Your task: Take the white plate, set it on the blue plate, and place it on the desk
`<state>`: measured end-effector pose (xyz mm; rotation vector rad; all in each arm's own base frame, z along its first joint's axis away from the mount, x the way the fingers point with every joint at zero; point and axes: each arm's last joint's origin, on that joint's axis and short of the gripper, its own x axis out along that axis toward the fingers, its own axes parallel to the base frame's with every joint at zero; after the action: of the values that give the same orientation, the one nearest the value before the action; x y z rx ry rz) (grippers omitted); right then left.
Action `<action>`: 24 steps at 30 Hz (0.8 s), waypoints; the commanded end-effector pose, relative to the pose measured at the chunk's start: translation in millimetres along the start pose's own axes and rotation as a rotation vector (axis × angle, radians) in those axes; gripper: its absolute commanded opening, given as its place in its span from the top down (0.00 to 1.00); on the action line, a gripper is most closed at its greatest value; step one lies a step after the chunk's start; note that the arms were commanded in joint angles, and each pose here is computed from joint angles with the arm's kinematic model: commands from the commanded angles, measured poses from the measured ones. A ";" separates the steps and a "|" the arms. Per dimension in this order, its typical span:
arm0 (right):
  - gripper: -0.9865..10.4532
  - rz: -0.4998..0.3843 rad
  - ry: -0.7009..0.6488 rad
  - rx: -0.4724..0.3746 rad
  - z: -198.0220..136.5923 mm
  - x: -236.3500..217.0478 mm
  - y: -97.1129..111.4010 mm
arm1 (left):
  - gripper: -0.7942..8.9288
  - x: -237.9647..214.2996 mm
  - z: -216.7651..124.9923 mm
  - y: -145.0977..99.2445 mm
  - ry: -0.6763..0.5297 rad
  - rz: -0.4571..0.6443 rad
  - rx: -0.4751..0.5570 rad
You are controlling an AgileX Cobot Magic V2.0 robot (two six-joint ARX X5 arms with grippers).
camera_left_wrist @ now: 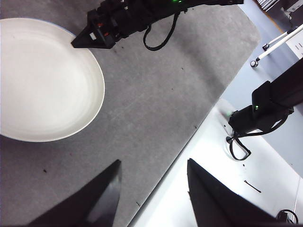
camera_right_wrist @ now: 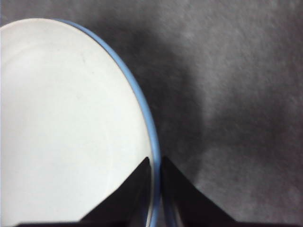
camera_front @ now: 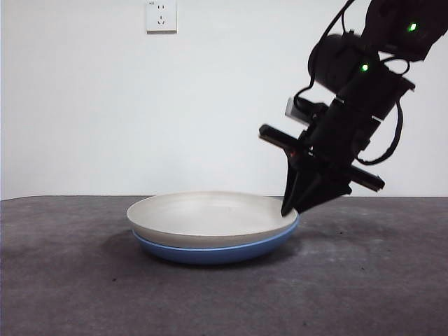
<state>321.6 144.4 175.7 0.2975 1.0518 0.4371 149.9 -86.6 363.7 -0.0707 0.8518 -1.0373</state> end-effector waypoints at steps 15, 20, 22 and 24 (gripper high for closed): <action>0.74 -0.086 0.048 -0.007 -1.4 3.0 -7.3 | 0.69 0.6 1.5 -0.8 0.006 -0.012 0.020; 0.58 -0.077 0.047 -0.009 -1.0 0.1 -5.5 | 0.69 0.6 1.5 -0.8 0.005 -0.012 0.020; 0.58 -0.076 0.034 -0.013 0.3 -5.6 -3.2 | 0.69 0.6 1.5 -0.8 0.005 -0.012 0.020; 0.58 -0.076 0.004 -0.020 3.2 -16.5 0.2 | 0.69 0.6 1.5 -0.8 0.005 -0.012 0.020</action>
<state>315.5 135.0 179.3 0.2487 1.1018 0.3663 149.4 -86.4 363.2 -0.0716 0.8607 -1.0363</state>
